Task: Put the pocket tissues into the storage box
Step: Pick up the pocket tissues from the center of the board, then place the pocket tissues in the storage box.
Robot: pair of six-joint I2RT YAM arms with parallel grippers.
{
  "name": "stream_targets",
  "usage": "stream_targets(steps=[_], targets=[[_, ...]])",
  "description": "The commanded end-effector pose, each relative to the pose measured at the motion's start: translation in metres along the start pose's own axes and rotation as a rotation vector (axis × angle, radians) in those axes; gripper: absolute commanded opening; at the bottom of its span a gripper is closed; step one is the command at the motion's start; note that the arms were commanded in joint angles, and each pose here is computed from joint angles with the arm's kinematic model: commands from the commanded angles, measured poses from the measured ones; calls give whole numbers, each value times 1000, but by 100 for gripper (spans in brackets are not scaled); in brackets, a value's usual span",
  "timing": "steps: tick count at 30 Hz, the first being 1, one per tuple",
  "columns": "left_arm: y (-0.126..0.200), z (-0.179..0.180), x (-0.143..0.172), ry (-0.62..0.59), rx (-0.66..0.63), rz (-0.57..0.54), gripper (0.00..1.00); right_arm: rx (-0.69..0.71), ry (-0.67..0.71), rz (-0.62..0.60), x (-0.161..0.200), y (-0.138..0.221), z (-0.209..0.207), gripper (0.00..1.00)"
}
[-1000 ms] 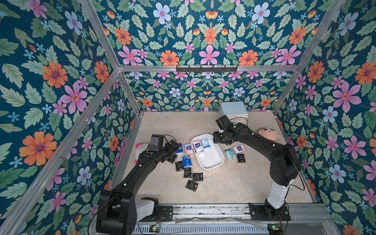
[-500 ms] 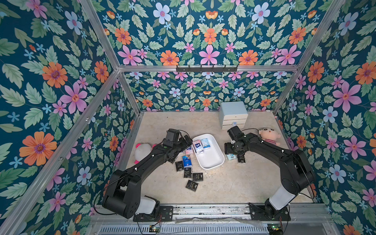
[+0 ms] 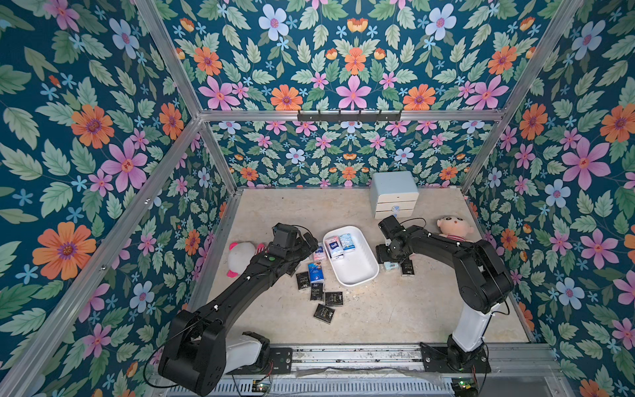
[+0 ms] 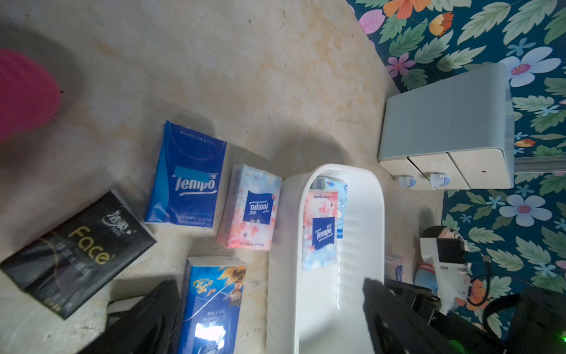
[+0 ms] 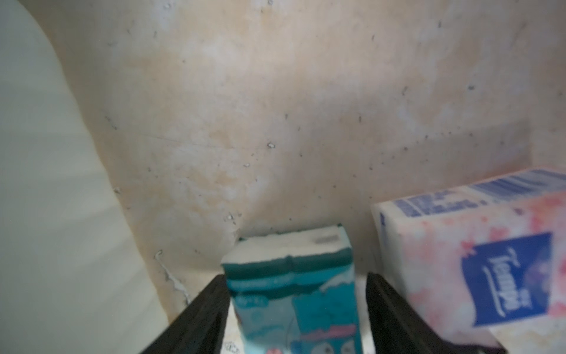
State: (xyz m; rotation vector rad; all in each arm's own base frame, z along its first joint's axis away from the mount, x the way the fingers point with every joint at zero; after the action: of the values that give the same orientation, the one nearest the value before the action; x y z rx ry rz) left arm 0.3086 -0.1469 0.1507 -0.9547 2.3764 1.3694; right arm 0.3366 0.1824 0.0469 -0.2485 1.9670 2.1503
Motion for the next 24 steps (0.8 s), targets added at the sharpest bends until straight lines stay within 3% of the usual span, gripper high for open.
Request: stream_targets(steps=[1,6,12,16,20,24], targets=[[4,4,-3,13,-21,-32,99,19,18,-19,-6,0,0,68],[3,14,3,1,-54,-23,99,13,-5,-55,-21,20,4,52],[-2,35,16,-16,-109,-9,99,-44,-38,-136,-51,63,21,51],[0,47,20,-43,-147,-6,99,-174,-76,-174,-70,83,47,51],[7,61,21,-81,-218,2,99,-314,-88,-206,-84,95,75,51],[17,75,22,-116,-303,1,99,-362,-27,-204,-85,94,107,51]])
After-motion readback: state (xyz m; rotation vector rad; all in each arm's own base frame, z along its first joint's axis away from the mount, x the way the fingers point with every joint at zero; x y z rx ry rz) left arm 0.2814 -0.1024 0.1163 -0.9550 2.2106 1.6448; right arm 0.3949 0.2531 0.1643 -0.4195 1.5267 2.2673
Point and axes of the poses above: each gripper's point midway between its finger pads, its own y axis back along the fingers, its own z axis along the line the jaws close on, x = y × z, the point moved 2 cm from there along y, back along the fingers, and after that the axes turned 10 degrees about -y, right-handed, at the moved point
